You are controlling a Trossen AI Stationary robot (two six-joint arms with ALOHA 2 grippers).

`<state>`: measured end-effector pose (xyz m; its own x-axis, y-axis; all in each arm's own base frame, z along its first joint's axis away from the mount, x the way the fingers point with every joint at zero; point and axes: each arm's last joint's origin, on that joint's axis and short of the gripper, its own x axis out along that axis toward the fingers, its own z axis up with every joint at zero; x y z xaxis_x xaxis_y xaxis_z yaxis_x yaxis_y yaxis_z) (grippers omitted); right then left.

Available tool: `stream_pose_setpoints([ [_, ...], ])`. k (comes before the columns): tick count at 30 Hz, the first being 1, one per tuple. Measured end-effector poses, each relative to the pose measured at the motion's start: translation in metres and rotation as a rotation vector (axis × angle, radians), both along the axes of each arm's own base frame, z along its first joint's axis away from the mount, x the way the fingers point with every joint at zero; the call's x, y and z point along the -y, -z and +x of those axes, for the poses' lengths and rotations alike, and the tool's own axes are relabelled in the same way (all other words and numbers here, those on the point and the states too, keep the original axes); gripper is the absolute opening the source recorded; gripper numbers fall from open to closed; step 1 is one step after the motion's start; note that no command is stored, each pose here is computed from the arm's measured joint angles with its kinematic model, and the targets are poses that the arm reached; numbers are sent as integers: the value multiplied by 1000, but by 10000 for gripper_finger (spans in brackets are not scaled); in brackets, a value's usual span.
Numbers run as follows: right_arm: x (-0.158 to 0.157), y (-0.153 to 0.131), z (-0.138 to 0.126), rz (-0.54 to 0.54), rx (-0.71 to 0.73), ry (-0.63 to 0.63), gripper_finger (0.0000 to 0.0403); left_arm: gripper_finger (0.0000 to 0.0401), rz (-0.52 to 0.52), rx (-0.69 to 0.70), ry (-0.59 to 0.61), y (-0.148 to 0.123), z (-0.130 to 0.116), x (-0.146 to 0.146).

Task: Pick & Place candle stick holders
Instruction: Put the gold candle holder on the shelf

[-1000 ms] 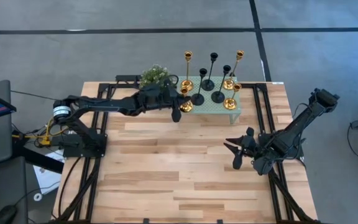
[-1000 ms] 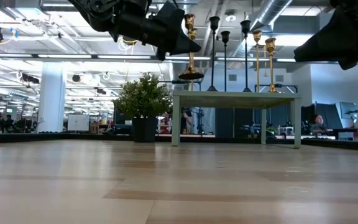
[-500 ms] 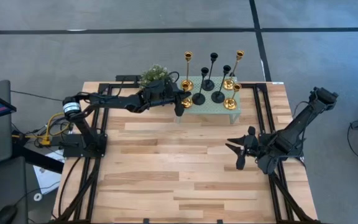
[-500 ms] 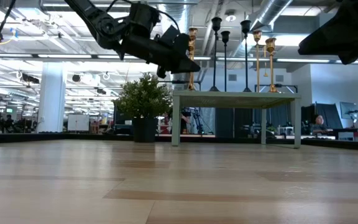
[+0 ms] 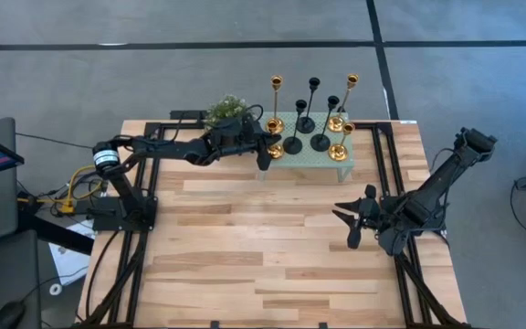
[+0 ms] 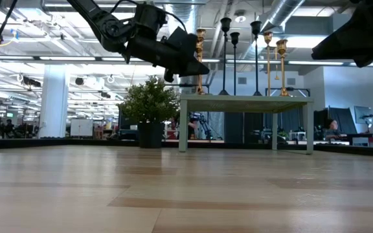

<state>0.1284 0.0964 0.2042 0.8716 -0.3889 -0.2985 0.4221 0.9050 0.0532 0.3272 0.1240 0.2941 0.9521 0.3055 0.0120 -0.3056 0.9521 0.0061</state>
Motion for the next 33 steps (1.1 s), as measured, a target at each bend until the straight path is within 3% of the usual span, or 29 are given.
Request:
stream_pose_setpoints([
  [33,1,1,0,-5,-3,7,97,12,30,-32,-7,-11,4,14],
])
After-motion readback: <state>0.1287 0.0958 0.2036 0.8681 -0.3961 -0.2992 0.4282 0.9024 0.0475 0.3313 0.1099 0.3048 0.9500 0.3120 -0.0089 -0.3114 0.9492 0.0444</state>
